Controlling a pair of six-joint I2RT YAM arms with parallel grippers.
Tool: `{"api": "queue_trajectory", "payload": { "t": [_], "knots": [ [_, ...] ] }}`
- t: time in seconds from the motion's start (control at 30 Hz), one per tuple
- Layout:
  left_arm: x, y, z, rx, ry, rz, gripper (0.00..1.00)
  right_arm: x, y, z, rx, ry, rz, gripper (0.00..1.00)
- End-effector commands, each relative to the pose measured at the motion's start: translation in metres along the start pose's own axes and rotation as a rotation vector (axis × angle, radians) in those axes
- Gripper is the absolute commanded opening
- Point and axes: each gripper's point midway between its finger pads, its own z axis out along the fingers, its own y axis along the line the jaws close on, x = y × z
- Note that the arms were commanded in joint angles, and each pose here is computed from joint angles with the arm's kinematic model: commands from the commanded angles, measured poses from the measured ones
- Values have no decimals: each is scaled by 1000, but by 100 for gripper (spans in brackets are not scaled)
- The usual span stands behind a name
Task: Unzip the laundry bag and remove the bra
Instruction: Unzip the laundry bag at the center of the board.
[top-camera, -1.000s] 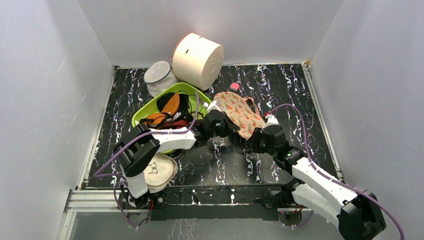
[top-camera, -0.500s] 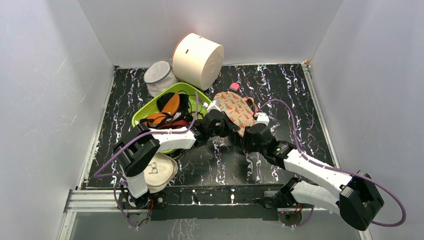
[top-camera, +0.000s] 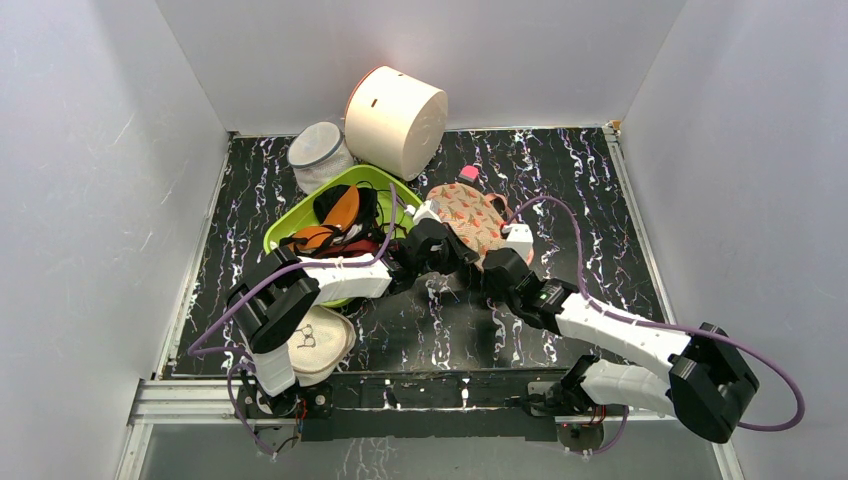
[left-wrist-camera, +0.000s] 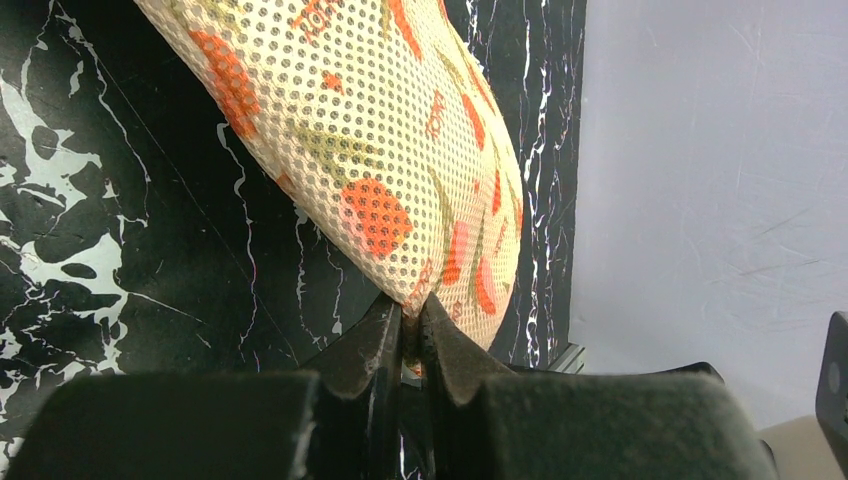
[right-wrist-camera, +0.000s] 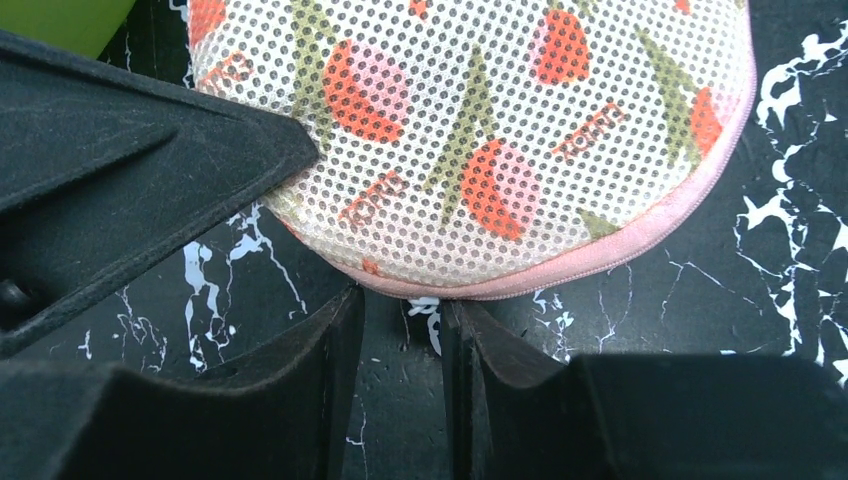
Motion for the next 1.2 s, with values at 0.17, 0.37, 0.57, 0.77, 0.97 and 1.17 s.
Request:
{"api": "queue_trajectory", "payload": {
  "t": [0.17, 0.37, 0.57, 0.77, 0.97, 1.17],
  "knots": [
    [-12, -24, -18, 68, -24, -12, 0, -36, 2, -2, 60, -118, 54, 25],
    [-12, -23, -20, 66, -26, -15, 0, -39, 2, -1, 71, -130, 53, 16],
    [-11, -21, -21, 63, -23, -15, 0, -41, 0, 0, 90, -135, 40, 7],
    [-12, -18, -23, 55, -29, -13, 0, -42, -10, -1, 131, -149, 24, 0],
    [-13, -13, -25, 43, -32, -14, 0, -38, -16, -2, 143, -153, 18, 0],
    [-23, -3, -28, 17, -39, -9, 0, -31, -20, -2, 135, -150, 55, 0]
  ]
}}
